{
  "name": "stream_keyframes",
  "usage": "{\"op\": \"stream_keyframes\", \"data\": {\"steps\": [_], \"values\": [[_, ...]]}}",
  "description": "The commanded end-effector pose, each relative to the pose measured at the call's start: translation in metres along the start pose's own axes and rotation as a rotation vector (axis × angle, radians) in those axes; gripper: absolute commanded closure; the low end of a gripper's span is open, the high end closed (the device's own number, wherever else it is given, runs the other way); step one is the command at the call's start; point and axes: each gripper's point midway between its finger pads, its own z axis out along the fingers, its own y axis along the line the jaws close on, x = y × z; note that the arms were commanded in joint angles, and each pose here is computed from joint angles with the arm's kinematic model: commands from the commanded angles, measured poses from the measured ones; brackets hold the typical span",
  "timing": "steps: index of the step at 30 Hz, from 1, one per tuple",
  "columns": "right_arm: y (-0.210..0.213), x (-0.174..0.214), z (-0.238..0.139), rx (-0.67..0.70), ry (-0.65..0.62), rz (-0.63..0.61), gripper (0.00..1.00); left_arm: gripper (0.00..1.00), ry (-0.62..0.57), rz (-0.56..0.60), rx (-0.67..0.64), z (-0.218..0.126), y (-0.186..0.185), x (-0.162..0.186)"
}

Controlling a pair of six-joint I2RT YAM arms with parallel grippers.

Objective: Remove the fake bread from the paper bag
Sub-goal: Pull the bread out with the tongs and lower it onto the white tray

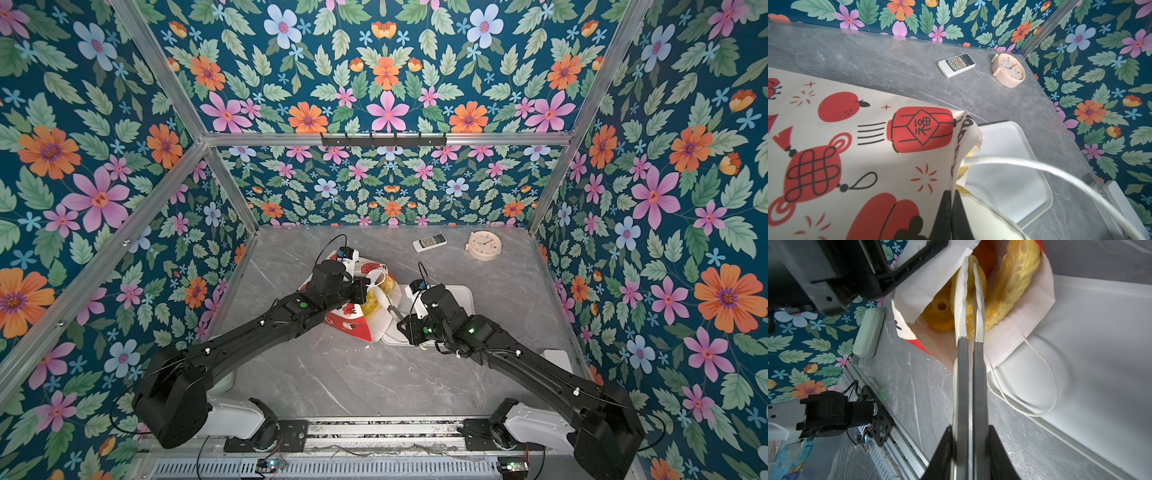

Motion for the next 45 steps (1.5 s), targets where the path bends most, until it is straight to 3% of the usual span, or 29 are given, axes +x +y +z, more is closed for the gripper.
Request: {"op": "stream_keyframes", "data": {"steps": [1,11,14,22,31,40,45], "values": [[-0.005,0.000,-0.014,0.036,-0.021,-0.022,0.82,1.00,-0.057,-0.029,-0.008,0.000,0.001,-0.017],[-0.024,0.009,-0.083,0.150,-0.135,-0.010,0.84,1.00,-0.080,-0.089,-0.045,0.006,0.018,-0.025],[-0.037,0.014,-0.107,0.241,-0.134,-0.003,0.85,1.00,-0.089,-0.096,-0.066,0.004,0.026,-0.027],[-0.093,0.018,-0.160,0.691,-0.040,0.023,0.88,1.00,-0.097,-0.071,-0.116,-0.008,0.041,-0.025],[-0.115,0.007,-0.146,0.943,0.162,-0.045,0.90,1.00,-0.111,-0.068,-0.097,-0.017,0.043,-0.021],[-0.130,-0.009,-0.133,1.101,0.233,-0.139,0.90,1.00,-0.120,-0.072,-0.084,-0.023,0.045,-0.015],[-0.127,-0.020,-0.127,1.099,0.202,-0.144,0.90,1.00,-0.125,-0.079,-0.074,-0.024,0.046,-0.014]]}}
